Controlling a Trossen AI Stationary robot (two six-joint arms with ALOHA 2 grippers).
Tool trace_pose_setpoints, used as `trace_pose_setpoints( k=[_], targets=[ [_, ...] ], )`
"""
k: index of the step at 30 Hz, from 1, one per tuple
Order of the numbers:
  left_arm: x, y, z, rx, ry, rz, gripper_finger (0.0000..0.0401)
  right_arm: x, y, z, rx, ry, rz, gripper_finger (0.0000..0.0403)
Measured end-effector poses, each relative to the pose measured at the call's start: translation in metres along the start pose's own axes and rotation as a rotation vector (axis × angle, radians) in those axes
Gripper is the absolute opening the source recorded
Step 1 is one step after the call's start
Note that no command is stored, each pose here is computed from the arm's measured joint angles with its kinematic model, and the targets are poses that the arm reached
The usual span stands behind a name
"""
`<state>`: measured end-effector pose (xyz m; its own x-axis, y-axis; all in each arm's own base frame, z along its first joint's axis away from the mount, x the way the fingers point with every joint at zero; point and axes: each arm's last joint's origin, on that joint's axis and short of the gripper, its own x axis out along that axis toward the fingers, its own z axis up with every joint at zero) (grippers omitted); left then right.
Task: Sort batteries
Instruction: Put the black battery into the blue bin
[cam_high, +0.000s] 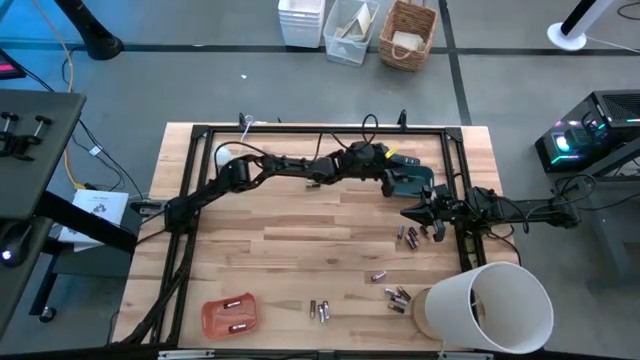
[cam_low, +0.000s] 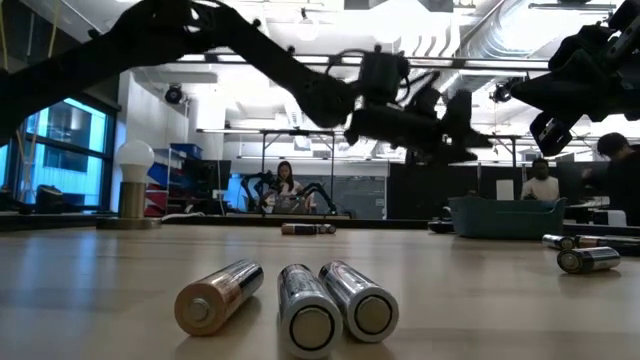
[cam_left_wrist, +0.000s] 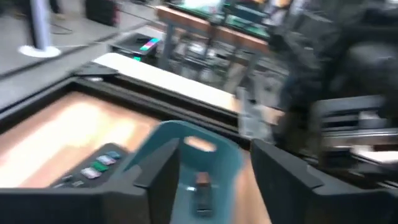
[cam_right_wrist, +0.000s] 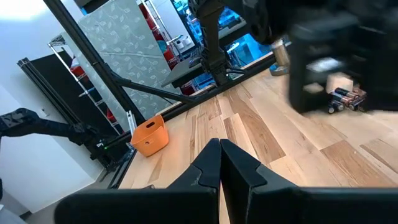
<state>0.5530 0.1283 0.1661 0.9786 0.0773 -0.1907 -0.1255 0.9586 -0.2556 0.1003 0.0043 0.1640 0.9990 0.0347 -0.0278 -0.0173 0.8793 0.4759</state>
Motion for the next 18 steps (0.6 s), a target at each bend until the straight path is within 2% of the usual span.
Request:
trace_pose_setpoints(
  k=[3, 7, 10, 15, 18],
  targets=[
    [-0.006, -0.010, 0.010, -0.001, 0.065, -0.076, 0.0213, 0.000, 0.000, 0.000, 0.000, 0.000, 0.000, 0.0000],
    [-0.024, -0.024, 0.029, -0.043, 0.221, -0.261, 0.0217, 0.000, 0.000, 0.000, 0.000, 0.000, 0.000, 0.0000],
    [-0.047, -0.043, 0.042, 0.020, 0.387, -0.379, 0.0210, 0.000, 0.000, 0.000, 0.000, 0.000, 0.000, 0.0000],
    [-0.084, -0.097, 0.031, 0.177, 0.716, -0.435, 0.0193, 0.000, 0.000, 0.000, 0.000, -0.001, 0.001, 0.0000],
    [-0.103, -0.143, 0.030, 0.230, 0.791, -0.512, 0.0181, 0.000, 0.000, 0.000, 0.000, 0.000, 0.000, 0.0000]
  ],
)
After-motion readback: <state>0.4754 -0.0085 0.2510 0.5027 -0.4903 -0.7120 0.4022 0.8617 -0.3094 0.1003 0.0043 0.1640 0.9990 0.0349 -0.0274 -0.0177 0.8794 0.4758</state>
